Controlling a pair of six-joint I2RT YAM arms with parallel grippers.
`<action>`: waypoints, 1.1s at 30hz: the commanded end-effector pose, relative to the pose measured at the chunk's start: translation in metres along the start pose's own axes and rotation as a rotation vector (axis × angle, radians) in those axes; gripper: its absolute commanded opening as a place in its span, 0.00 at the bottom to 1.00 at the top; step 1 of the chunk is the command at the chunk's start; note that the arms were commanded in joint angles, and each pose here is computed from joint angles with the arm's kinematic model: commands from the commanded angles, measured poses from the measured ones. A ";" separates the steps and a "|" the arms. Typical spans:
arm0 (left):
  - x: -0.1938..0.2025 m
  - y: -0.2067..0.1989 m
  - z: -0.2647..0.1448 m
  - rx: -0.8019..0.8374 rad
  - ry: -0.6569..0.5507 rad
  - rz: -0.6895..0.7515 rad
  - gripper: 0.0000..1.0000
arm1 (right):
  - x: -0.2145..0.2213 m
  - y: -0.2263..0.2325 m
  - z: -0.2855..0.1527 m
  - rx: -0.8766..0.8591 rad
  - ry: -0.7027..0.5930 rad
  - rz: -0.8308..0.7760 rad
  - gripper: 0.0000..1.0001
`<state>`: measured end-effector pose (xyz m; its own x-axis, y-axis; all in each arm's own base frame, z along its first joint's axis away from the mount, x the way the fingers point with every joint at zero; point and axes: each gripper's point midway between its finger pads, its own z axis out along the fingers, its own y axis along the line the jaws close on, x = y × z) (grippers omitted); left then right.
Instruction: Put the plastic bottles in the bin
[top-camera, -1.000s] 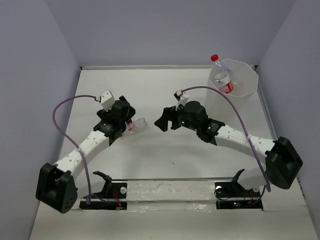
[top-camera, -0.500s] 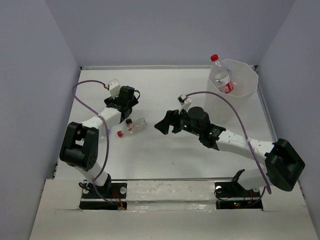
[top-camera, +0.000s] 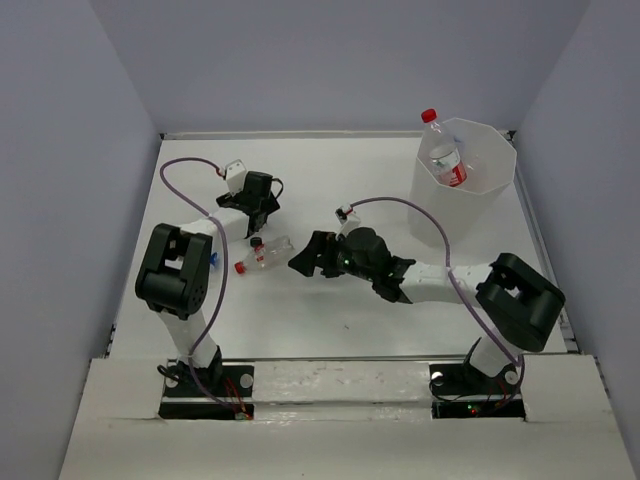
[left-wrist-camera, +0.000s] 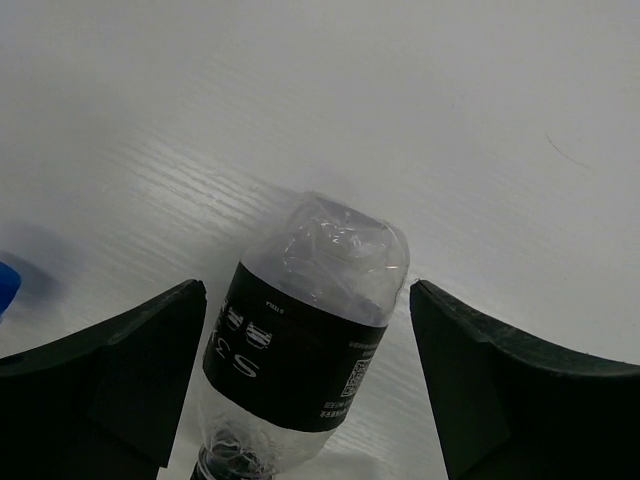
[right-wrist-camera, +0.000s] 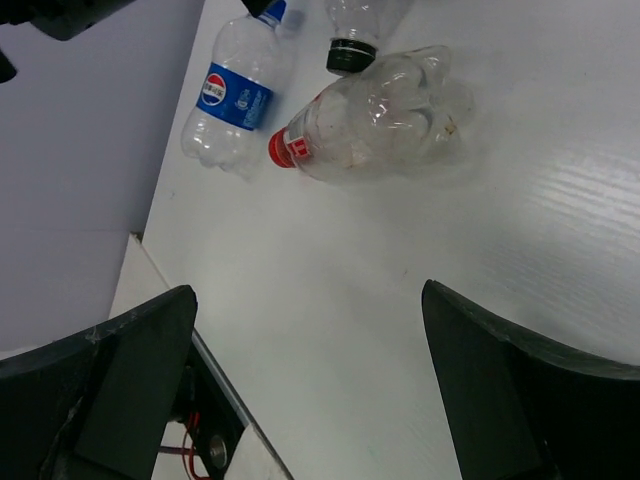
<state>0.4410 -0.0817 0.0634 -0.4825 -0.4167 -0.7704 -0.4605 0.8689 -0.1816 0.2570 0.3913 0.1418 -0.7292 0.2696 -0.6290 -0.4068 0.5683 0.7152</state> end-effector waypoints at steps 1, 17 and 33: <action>-0.014 -0.009 0.007 0.023 -0.042 -0.021 0.89 | -0.019 0.013 0.025 -0.020 -0.122 0.130 1.00; -0.003 -0.003 0.009 0.089 -0.054 -0.089 0.46 | -0.009 -0.028 0.104 0.109 -0.181 0.360 1.00; -0.006 0.000 0.001 0.126 -0.059 -0.099 0.42 | -0.016 -0.062 0.128 0.170 -0.206 0.392 0.63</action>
<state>0.4464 -0.0813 0.0508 -0.4180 -0.4823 -0.7698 -0.4162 0.8549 -0.3096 0.3507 0.4610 0.0598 -0.7263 0.5891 -0.3542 -0.0088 0.5073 0.8617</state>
